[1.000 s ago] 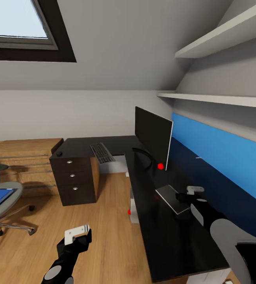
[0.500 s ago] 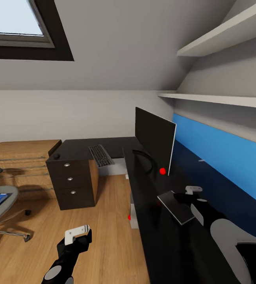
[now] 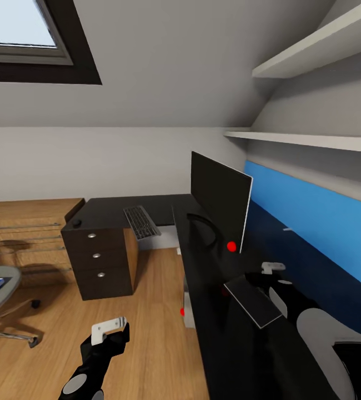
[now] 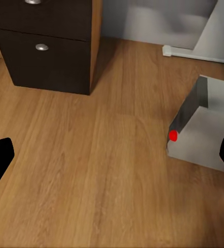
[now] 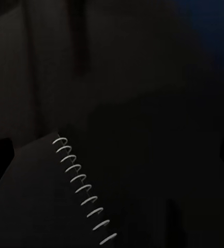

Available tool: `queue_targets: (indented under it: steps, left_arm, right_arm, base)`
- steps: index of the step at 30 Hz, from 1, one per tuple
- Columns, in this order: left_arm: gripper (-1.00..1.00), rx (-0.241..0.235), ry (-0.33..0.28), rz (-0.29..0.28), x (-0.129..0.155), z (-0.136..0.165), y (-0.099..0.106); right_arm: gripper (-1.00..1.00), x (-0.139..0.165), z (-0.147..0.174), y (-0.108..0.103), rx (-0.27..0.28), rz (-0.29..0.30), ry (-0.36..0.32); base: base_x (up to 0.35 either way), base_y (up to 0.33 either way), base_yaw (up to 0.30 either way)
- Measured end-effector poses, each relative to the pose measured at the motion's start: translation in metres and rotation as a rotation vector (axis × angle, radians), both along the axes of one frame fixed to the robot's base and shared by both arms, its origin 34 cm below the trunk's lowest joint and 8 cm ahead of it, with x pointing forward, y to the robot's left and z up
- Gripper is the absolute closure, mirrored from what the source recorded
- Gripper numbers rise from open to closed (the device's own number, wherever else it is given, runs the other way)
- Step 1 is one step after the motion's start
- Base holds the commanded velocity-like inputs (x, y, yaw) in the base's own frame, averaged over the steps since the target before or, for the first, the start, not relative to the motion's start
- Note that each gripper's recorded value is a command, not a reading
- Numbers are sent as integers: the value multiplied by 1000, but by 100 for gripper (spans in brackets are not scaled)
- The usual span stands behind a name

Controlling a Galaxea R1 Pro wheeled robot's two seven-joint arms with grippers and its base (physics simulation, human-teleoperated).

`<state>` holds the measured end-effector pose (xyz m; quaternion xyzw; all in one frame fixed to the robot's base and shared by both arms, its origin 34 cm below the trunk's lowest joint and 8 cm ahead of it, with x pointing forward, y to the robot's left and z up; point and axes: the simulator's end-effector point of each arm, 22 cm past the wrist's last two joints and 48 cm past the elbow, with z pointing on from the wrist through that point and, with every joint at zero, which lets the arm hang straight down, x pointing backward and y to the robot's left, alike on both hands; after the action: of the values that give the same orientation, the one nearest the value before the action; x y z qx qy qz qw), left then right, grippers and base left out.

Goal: In the bedroom, organize the workspace by keeping the computer under the desk, ensuring the monitor is on the desk, placing the keyboard on the desk next to the monitor, placing the mouse on the desk next to the keyboard, moving the folder from the swivel chair onto the desk next to the mouse, stacking the notebook on top of the folder with the pen on top of the notebook, and positioning the swivel chair next to the desk.

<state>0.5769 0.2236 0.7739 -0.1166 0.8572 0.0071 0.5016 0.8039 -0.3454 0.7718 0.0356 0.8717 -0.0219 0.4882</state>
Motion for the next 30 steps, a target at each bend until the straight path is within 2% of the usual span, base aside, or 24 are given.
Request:
queue_targets:
  steps: [11, 19, 30]
  left_arm:
    - [-100, -4, -4, -1, 1, 2, -2]
    - [-100, -8, -13, -3, 1, 5, -4]
    - [-100, -9, -13, -5, 1, -2, -5]
  right_arm:
    - [-100, -1, -3, 4, 1, 12, 10]
    - [-100, -2, -4, 32, 54, 129, 7]
    - [-100, -2, -11, 35, 48, 146, 9]
  base:
    - [4, 0, 0]
    - [0, 0, 0]
    - [0, 0, 0]
